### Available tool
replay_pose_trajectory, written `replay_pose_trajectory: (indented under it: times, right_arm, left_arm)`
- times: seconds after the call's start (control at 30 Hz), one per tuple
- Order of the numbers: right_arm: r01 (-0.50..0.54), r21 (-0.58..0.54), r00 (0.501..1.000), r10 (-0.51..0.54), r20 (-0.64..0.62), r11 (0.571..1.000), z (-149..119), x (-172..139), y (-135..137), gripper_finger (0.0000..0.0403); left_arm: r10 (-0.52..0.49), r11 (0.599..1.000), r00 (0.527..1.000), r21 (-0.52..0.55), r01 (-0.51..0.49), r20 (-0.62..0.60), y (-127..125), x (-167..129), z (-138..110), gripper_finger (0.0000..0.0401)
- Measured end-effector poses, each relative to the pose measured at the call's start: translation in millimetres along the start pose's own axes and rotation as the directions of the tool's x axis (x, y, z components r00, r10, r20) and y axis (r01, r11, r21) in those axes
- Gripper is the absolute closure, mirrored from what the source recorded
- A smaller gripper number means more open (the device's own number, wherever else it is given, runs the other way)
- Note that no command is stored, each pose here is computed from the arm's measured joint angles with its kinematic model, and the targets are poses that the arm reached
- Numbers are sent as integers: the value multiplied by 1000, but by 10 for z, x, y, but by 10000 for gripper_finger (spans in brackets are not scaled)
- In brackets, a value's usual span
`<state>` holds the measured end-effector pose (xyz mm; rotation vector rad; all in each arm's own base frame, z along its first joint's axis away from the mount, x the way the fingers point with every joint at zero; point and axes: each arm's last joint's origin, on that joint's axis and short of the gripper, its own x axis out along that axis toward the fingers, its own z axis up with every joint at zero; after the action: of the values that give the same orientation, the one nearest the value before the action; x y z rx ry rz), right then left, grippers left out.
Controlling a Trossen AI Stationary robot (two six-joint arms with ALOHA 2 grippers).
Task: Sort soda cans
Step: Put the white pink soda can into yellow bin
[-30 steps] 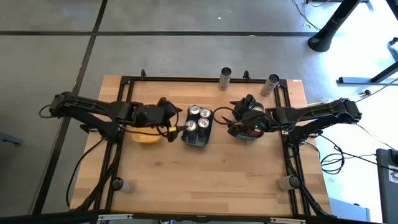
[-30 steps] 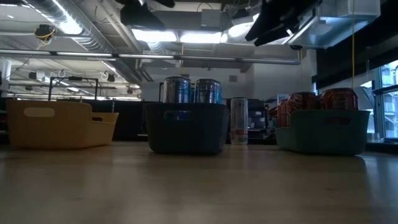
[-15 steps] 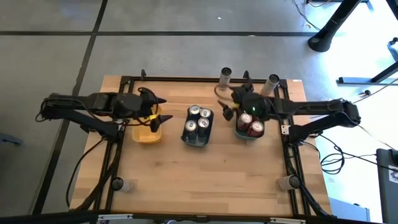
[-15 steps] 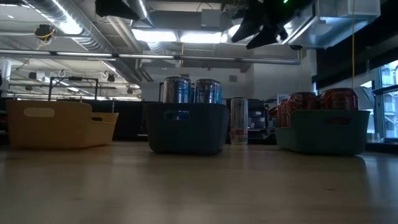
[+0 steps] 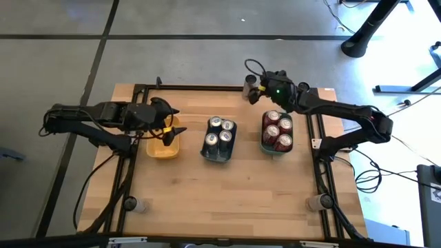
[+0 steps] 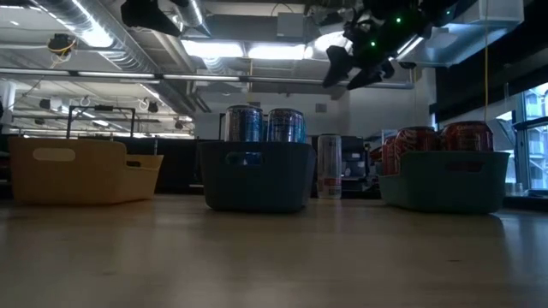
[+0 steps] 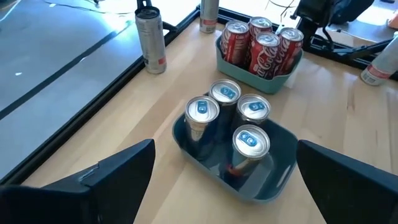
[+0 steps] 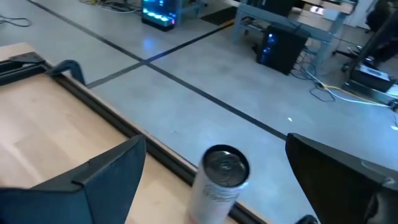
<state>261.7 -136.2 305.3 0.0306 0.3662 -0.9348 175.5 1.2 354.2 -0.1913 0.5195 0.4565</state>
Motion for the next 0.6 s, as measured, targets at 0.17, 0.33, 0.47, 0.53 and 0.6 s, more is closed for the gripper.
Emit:
replay_pose_trajectory:
  times: [0.17,0.33,0.47,0.53,0.6]
  right_arm:
    - [-18,20,1000,18,2,1000,6,19,-31,20]
    - [-46,65,999,44,23,997,3,152,-66,20]
    - [-40,115,999,43,-20,993,-18,425,-141,20]
    - [-17,133,999,23,-42,991,-16,567,-196,20]
    - [14,147,997,-3,-74,989,-18,699,-256,20]
  left_arm:
    - [1,1000,1000,21,0,-1,1,0,-1,25]
    - [2,1000,1000,28,-2,-5,0,3,-5,25]
    - [3,1000,1000,30,-3,-9,2,3,-9,25]
    - [4,999,1000,32,-3,-10,2,3,-9,25]
    - [4,999,1000,38,-3,-10,2,3,-9,25]
